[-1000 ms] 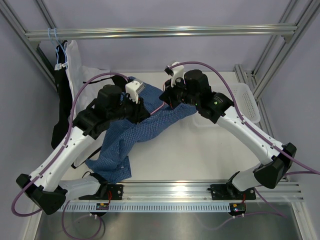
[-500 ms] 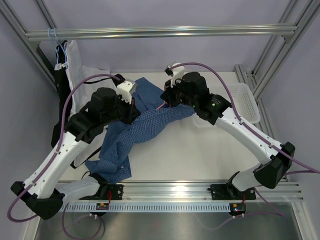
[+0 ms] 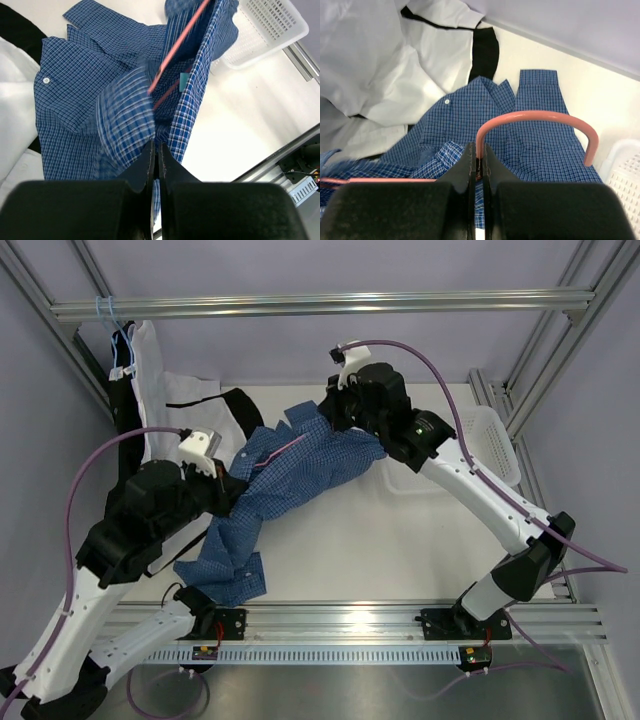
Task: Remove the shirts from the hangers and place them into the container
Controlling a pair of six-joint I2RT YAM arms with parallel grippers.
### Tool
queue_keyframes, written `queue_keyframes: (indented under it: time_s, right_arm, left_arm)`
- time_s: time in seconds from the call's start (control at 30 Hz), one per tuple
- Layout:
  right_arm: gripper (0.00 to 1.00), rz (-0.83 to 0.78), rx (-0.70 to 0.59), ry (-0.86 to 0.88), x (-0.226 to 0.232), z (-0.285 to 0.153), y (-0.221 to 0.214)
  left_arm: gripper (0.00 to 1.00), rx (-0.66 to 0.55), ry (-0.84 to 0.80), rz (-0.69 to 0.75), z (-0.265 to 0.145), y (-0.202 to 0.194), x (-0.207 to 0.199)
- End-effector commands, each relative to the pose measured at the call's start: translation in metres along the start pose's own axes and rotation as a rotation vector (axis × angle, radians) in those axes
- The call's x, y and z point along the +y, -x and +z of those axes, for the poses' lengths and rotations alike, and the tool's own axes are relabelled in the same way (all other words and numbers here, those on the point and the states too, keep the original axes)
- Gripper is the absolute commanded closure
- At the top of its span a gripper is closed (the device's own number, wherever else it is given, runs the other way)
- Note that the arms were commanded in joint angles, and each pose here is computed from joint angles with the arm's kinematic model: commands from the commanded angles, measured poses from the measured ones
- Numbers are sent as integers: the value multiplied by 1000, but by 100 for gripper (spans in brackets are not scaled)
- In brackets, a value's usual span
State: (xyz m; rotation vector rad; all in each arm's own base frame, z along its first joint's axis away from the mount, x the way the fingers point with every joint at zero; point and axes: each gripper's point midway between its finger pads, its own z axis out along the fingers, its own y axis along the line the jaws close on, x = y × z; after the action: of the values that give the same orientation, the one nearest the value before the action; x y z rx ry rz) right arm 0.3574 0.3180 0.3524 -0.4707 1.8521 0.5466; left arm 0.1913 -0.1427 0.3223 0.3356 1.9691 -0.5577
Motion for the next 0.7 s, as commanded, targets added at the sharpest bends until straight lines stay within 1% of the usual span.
queue_keyframes:
  time_s: [0.0,0.07,0.13,0.17,0.2,0.23,0.3,0.33,0.37,0.4,0.43,0.5,0.57,0.67]
  right_arm:
    - [100,36,-159,-161,-41,-11,68]
    - [100,40,-182,-114,-32,-17,84]
    - [100,49,-189,-78,-25,-20,91]
    - [100,54,-192,-38,-17,-22,93]
    - [100,52,-195,-12,-13,-26,95]
    - [100,44,-184,35,-4,-24,91]
    - [100,43,-168,60,0,-25,85]
    - [100,44,-152,65,0,-23,79]
    - [100,42,-111,91,3,-18,62]
    - [100,45,-104,96,3,-19,57]
    - [100,50,-69,100,3,-14,40]
    - [100,53,-55,109,3,-17,31]
    - [100,57,-29,118,4,-17,16]
    - [100,66,-27,117,3,-25,11]
  left_arm:
    - [100,23,90,-45,-17,-21,18]
    - [100,16,129,-51,-21,-26,27]
    - [100,6,207,-58,-24,-29,41]
    - [100,19,242,-79,-23,-35,47]
    - [100,7,314,-90,-25,-35,59]
    - [100,-1,356,-123,-27,-36,65]
    - [100,-43,421,-147,-31,-28,75]
    - [100,-66,423,-157,-32,-23,75]
    - [100,-88,419,-166,-33,-17,74]
    - [100,-136,396,-176,-33,-2,69]
    - [100,-158,391,-177,-34,6,67]
    - [100,-203,402,-185,-34,24,67]
    - [100,-220,434,-193,-34,32,71]
    - [100,-222,469,-183,-29,42,74]
